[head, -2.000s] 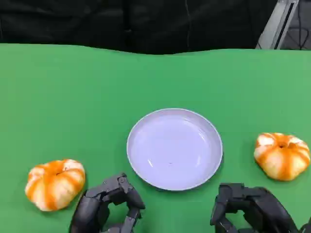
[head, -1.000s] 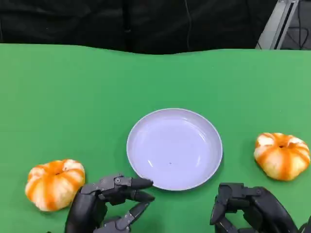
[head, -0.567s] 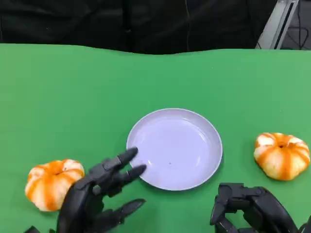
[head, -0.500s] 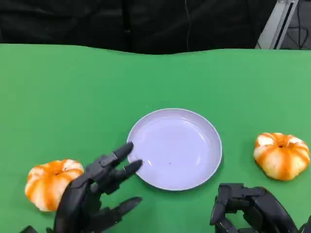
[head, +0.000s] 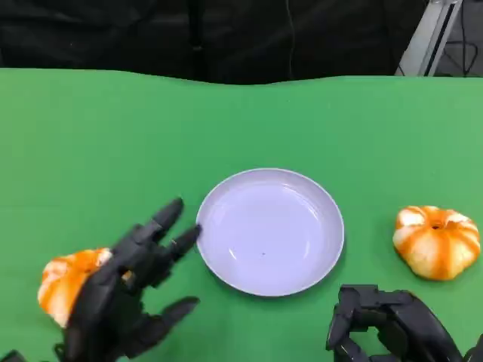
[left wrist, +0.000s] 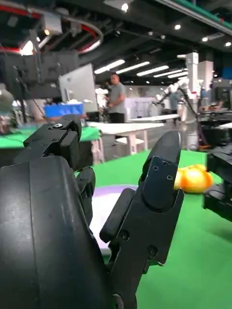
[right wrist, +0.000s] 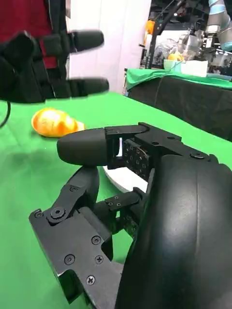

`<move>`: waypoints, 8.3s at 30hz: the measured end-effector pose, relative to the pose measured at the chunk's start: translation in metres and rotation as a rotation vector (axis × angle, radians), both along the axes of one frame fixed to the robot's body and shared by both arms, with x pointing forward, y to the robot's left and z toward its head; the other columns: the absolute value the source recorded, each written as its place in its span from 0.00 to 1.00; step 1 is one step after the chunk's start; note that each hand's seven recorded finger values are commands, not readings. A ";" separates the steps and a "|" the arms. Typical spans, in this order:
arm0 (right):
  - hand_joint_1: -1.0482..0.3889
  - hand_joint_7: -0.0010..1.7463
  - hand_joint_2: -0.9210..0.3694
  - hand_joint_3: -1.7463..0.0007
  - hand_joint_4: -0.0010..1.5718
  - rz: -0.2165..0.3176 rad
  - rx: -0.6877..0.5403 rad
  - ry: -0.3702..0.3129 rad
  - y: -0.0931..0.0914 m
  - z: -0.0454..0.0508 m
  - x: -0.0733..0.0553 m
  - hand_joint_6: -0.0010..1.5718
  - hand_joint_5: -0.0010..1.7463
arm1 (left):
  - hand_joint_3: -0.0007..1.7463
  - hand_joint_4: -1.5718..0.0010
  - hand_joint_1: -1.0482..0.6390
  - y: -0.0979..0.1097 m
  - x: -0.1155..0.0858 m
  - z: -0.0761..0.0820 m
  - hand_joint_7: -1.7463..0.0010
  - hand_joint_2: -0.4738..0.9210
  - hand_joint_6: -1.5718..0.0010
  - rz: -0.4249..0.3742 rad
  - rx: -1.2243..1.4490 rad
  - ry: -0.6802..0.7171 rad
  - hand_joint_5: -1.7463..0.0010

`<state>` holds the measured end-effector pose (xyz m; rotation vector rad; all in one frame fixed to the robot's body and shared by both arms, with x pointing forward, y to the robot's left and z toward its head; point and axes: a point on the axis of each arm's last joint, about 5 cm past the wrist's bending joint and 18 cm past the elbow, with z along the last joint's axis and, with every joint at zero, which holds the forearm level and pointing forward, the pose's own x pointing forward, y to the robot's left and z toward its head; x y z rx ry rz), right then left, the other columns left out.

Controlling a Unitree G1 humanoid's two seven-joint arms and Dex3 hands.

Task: Grasp the bread from the table and place it into the plate.

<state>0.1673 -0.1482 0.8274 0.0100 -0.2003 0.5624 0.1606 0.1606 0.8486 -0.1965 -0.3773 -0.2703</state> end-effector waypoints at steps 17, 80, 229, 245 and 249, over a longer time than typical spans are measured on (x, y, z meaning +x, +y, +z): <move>0.65 0.73 0.28 0.39 0.53 0.001 0.001 -0.001 0.000 0.0000 0.000 0.54 0.90 | 0.13 0.79 0.22 0.023 0.000 0.012 1.00 1.00 0.81 0.095 0.095 -0.037 1.00; 0.65 0.74 0.27 0.40 0.53 0.000 0.000 -0.003 0.000 0.0015 0.000 0.54 0.90 | 0.17 0.70 0.04 0.069 0.005 0.014 0.99 1.00 0.69 0.251 1.152 0.246 0.99; 0.65 0.73 0.27 0.41 0.53 0.000 -0.012 0.006 0.005 -0.0022 -0.002 0.54 0.89 | 0.00 0.69 0.59 0.001 0.038 0.073 0.17 0.92 0.63 0.322 1.116 -0.185 0.00; 0.62 0.70 0.30 0.37 0.55 -0.002 -0.013 -0.017 0.010 -0.0004 0.002 0.56 0.87 | 0.00 0.69 0.57 -0.054 0.068 0.074 0.21 0.92 0.61 0.123 1.037 -0.225 0.01; 0.62 0.69 0.31 0.36 0.55 -0.002 -0.017 -0.021 0.010 -0.0002 0.002 0.57 0.87 | 0.00 0.70 0.59 -0.059 0.071 0.071 0.21 0.92 0.62 0.098 1.036 -0.227 0.00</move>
